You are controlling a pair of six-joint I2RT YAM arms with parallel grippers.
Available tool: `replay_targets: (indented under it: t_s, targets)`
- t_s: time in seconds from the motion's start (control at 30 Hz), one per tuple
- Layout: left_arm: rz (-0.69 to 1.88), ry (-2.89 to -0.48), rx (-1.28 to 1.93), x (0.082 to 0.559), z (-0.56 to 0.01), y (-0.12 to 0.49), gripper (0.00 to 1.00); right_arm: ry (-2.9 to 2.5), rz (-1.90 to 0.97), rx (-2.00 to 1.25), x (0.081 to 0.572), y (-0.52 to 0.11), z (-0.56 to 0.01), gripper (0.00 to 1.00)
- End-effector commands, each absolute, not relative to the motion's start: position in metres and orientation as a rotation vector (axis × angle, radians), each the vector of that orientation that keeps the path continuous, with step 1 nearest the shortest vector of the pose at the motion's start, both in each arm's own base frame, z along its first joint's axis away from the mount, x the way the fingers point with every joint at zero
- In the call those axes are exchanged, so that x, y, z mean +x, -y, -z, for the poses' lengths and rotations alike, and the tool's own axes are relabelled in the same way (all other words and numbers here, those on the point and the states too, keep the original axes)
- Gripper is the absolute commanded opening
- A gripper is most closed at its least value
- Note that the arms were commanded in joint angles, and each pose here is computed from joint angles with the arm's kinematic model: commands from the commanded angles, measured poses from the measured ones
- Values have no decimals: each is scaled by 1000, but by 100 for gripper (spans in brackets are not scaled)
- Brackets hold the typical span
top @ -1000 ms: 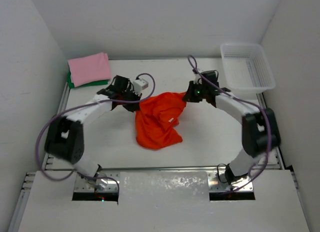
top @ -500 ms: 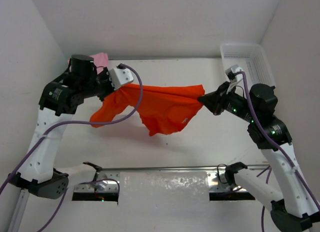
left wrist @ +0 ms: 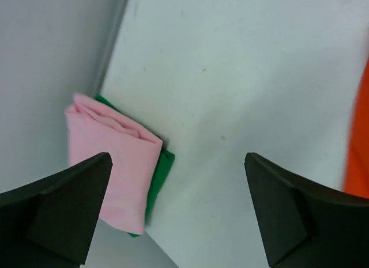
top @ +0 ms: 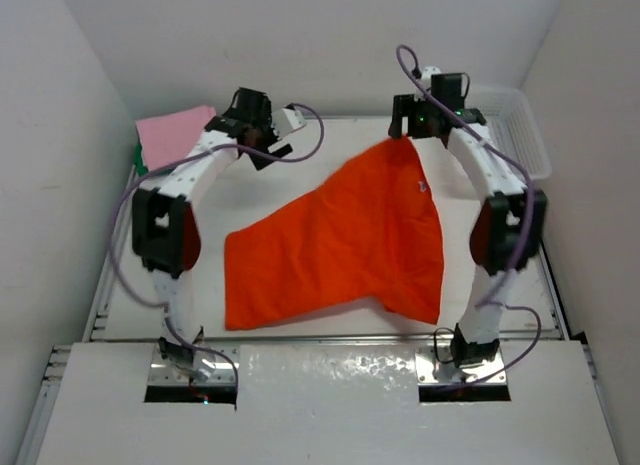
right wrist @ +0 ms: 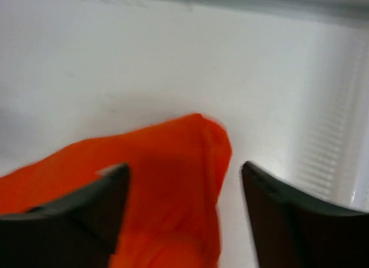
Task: Fold and stack the t-shirts
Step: Flatten out the tshirt
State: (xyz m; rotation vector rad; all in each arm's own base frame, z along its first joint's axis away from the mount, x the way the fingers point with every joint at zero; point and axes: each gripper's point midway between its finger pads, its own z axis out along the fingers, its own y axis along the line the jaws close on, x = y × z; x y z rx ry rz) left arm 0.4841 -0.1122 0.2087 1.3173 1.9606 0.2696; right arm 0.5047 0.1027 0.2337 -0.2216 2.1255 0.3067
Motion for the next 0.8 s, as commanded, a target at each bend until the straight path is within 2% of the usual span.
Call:
replay_targets:
  t_s: [0.0, 0.03, 0.07, 0.1, 0.17, 0.2, 0.23, 0.27, 0.3, 0.33, 0.37, 0.43, 0.47, 0.5, 0.57, 0.77]
  targets:
    - [-561, -1834, 738, 586, -289, 62, 100, -2284, -183, -110, 549, -75, -183, 81]
    - [-521, -1929, 672, 594, -268, 58, 100, -2357, -198, -78, 554, -77, -170, 86]
    - [-445, -1880, 628, 597, -304, 64, 100, -2375, -201, -72, 551, -79, -169, 91]
    - [-366, -1913, 660, 589, -299, 69, 100, -2385, -191, -68, 545, -80, -170, 94]
    - [-173, -1857, 808, 538, -326, 101, 100, -2334, -169, -100, 516, -81, -186, 99]
    - [-155, -1832, 965, 485, -315, 120, 100, -2315, -136, -85, 503, -74, -190, 99]
    - [-160, -1789, 1054, 458, -305, 134, 98, -2289, -143, -74, 475, -71, -198, 99]
    - [-135, -1869, 1243, 413, -237, 144, 96, -2276, -118, -57, 463, -65, -202, 99]
    - [-69, -1866, 1461, 356, -221, 165, 72, -2342, -100, -37, 437, -60, -180, 99]
    - [-4, -1931, 1519, 329, -200, 169, 59, -2361, -97, -22, 422, -57, -177, 99]
    - [134, -2002, 1614, 290, -163, 177, 55, -2352, -97, 0, 406, -54, -185, 98]
    - [196, -2061, 1648, 247, -139, 176, 61, -2507, -76, 77, 363, -45, -144, 95]
    - [206, -2069, 1769, 211, -109, 180, 65, -2526, -49, 108, 349, -38, -141, 89]
    - [205, -2053, 1751, 200, -107, 186, 67, -2592, 28, 153, 325, -26, -115, 86]
    - [207, -2050, 1861, 163, -80, 186, 68, -2591, 66, 220, 305, -12, -104, 78]
    - [78, -2006, 2113, 121, -18, 154, 76, -2656, -53, 435, 256, 3, -54, 82]
